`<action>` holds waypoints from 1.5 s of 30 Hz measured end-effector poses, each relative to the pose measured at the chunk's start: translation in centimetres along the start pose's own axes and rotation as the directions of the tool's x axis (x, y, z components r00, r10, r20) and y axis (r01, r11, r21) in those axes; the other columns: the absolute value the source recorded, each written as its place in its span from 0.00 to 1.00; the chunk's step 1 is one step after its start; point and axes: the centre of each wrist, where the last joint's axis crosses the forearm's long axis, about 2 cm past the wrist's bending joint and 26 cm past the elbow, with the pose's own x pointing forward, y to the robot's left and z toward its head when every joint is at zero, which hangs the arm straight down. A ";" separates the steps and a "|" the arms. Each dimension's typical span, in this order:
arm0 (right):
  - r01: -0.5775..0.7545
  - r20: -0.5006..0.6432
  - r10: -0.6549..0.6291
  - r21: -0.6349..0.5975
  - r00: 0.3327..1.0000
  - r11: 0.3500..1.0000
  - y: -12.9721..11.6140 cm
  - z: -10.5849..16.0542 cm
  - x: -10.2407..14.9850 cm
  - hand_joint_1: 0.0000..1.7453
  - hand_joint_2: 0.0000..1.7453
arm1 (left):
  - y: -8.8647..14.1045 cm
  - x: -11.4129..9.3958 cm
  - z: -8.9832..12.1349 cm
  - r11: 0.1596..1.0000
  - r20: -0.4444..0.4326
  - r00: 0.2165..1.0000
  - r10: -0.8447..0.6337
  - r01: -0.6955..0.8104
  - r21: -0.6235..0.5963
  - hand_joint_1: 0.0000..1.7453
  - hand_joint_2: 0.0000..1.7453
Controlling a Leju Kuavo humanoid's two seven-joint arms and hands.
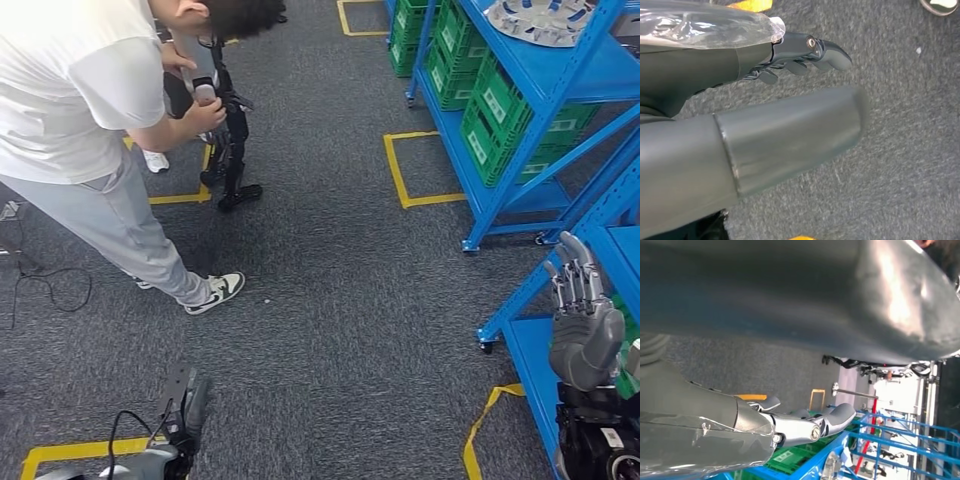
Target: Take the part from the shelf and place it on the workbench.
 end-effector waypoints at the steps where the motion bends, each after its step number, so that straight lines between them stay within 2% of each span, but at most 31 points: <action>1: -0.001 0.001 0.001 -0.001 1.000 1.000 0.0 -0.1 0.1 0.00 0.00 | 0.0 0.0 0.0 1.000 0.001 1.000 0.000 0.000 0.000 0.00 0.00; 27: 0.014 0.010 -0.014 -0.015 1.000 1.000 0.0 -0.5 0.3 0.00 0.00 | 0.6 0.4 -0.2 0.999 0.012 1.000 0.003 -0.003 0.043 0.00 0.00; 45: -0.009 0.012 0.009 -0.005 1.000 1.000 -0.4 -0.4 0.2 0.00 0.00 | 0.2 0.7 -0.4 1.000 0.008 1.000 0.027 -0.027 0.011 0.00 0.00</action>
